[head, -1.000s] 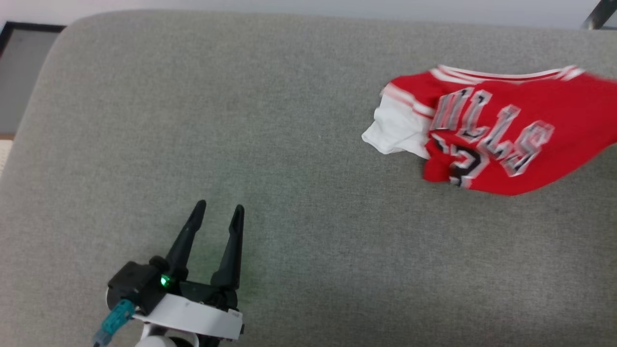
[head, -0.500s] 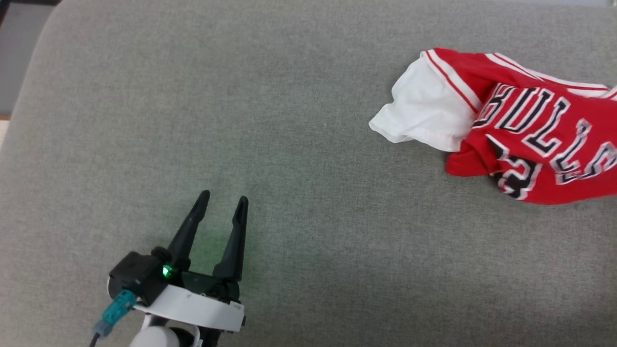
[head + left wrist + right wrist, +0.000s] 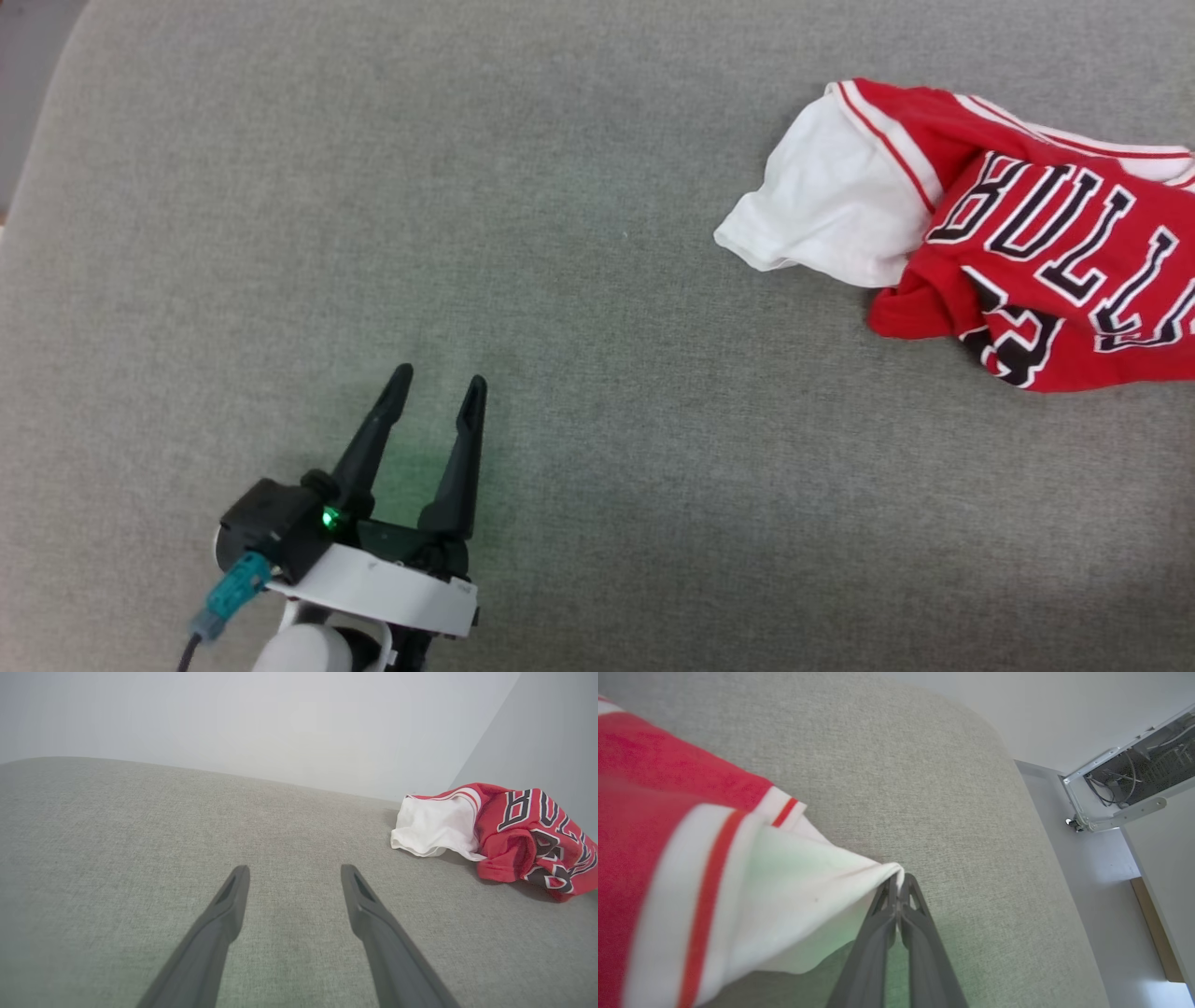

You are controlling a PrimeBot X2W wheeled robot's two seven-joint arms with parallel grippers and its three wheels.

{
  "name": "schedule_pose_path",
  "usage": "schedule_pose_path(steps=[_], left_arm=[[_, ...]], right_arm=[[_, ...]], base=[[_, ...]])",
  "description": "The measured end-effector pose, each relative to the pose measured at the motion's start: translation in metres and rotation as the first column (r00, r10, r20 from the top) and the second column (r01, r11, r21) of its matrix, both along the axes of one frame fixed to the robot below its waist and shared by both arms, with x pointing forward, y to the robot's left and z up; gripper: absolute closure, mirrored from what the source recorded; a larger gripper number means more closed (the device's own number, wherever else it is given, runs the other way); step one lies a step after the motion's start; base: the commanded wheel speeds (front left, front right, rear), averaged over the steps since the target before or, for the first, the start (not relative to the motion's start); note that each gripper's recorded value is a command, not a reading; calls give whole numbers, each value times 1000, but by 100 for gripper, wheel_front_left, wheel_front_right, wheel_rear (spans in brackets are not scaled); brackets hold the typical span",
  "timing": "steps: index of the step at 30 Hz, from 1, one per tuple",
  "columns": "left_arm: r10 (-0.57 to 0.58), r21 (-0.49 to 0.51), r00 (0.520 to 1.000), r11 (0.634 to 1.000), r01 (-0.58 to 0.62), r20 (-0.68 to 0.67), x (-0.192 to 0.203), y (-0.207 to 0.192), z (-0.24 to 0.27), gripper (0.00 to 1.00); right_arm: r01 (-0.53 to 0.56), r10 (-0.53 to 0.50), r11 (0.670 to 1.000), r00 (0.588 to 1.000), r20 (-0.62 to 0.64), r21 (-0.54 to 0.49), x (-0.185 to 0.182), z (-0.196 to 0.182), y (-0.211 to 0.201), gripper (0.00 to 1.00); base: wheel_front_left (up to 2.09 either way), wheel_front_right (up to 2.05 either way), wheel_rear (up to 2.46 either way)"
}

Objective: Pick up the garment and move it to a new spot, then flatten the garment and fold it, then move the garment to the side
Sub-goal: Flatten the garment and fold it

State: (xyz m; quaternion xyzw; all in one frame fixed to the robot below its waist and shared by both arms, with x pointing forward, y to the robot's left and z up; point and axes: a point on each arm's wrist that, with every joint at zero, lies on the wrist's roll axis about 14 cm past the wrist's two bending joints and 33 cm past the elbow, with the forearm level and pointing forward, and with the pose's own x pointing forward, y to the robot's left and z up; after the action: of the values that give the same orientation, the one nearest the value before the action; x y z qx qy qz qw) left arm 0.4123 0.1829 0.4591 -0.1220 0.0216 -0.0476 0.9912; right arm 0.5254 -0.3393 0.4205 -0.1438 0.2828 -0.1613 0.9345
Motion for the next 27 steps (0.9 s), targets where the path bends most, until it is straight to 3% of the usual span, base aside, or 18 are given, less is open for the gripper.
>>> schedule_pose_path(steps=[1,2,3,9,15,22,27], left_arm=[[-1,1,1000,1000,1,1,0,0,0,0],[-2,1,1000,1000,2,4,0,0,1,0],[-1,1,1000,1000,1,7,0,1,3,0],[-16,14,999,1000,15,31,-2,2,12,0],[-72,60,995,996,68,62,-5,0,25,0],[-182,135,975,977,165,124,10,-4,53,0],[-279,207,951,946,249,134,37,-9,85,0]], right_arm=[[-1,1,1000,1000,0,12,-1,-2,3,57],[-3,3,1000,1000,0,28,-2,-4,6,32],[-11,11,1000,1000,2,30,-2,-3,8,0],[-57,52,997,996,71,60,-9,13,18,0],[-183,159,978,965,209,103,-22,41,49,0],[-428,316,887,837,446,173,-52,84,125,0],[-509,344,839,768,541,190,-84,104,157,0]], base=[[0,0,0],[0,0,0],[0,0,0],[0,0,0],[0,0,0],[0,0,0],[0,0,0]])
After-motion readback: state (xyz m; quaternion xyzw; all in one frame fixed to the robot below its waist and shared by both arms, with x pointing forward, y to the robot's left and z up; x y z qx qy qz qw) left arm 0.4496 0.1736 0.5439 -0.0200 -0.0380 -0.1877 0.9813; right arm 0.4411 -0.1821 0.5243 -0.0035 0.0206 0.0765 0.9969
